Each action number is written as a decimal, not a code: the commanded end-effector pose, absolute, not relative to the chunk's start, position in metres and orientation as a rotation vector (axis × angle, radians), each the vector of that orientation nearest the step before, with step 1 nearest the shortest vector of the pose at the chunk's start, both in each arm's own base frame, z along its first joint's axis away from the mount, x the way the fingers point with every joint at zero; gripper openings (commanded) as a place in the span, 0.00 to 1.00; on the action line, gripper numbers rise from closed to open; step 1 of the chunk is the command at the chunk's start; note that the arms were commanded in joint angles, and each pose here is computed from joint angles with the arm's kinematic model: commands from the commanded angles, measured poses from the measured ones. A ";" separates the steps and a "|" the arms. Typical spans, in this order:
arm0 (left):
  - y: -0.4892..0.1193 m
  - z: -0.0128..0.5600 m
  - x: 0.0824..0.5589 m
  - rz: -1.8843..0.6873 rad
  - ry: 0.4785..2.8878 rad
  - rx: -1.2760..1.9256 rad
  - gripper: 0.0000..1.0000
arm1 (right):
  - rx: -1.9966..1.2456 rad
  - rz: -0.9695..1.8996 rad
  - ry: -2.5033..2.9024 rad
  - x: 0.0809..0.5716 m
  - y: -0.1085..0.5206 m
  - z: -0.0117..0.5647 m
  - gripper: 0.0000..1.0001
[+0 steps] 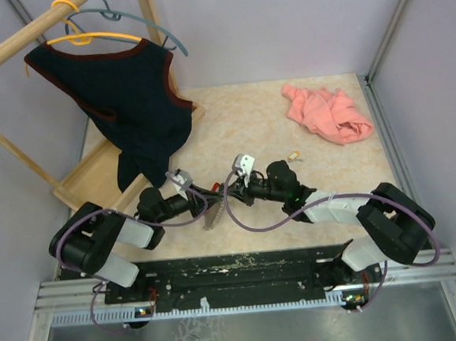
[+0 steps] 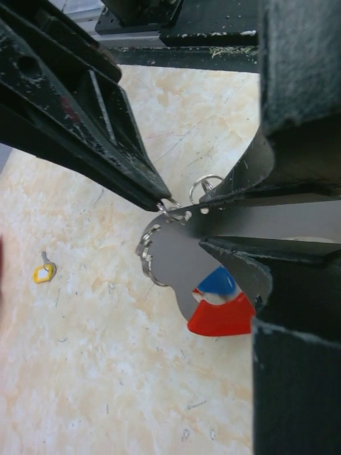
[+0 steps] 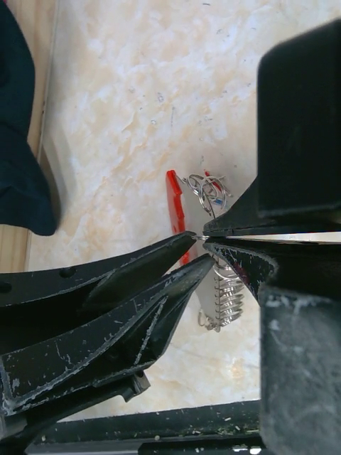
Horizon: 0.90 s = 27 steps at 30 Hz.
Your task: Put the keys on the keyring
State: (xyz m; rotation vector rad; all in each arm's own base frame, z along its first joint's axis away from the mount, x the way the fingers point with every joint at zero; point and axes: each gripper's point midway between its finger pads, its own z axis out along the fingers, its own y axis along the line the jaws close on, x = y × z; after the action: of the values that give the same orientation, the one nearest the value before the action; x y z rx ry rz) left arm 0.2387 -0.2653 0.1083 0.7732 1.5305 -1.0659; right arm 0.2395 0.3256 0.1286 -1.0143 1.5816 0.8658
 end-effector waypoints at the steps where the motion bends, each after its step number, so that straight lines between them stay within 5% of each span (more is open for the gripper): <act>1: -0.260 0.136 0.226 -1.124 1.335 0.810 0.28 | -1.038 0.900 1.393 0.241 0.336 0.161 0.00; 27: -0.259 0.158 0.230 -1.088 1.147 0.883 0.28 | -1.128 0.943 1.351 0.230 0.341 0.156 0.00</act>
State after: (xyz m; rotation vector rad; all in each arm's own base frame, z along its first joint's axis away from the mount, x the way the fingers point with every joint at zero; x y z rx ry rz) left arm 0.2248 -0.2597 0.1018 0.8379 1.4553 -1.1829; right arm 0.2277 0.3355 0.1377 -1.1221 1.4500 0.9345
